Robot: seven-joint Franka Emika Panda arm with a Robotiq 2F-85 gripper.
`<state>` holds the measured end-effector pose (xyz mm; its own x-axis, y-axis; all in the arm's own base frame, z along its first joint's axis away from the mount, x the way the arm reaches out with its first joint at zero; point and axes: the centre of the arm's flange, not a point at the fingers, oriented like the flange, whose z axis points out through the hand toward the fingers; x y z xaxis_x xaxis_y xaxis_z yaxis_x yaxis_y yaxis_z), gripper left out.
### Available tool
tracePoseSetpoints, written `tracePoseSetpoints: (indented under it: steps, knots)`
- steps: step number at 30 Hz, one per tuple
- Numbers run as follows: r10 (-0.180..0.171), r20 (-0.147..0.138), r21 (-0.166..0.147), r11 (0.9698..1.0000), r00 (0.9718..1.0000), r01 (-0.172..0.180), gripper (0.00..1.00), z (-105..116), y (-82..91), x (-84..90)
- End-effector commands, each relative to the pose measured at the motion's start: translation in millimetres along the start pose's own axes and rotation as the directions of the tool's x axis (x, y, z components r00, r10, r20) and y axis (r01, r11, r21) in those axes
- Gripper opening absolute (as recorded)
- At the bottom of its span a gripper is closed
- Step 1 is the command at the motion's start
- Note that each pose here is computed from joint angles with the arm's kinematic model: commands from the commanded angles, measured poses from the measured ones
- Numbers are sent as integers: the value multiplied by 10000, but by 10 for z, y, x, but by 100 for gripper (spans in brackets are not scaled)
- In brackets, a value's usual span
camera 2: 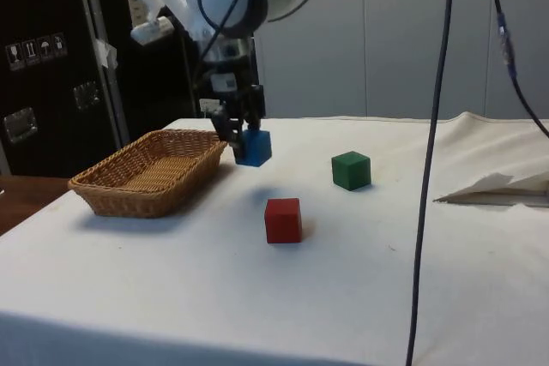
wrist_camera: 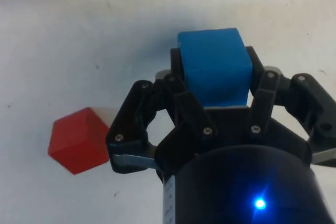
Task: Pick up exactly two blocks and place them into the basket.
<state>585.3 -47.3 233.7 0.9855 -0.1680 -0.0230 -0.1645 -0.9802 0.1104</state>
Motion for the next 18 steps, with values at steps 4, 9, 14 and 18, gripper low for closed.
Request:
tracePoseSetpoints:
  steps: [4,9,14,18]
  knots:
    - [30,-137,-8,10000,9999,-30,3,-114,-96,77]
    - [21,-295,69,10000,9996,-19,3,-236,-190,146]
    - [-14,-459,160,9999,9989,22,3,-425,-314,262]
    - [-36,-553,207,9998,9985,47,3,-540,-365,345]
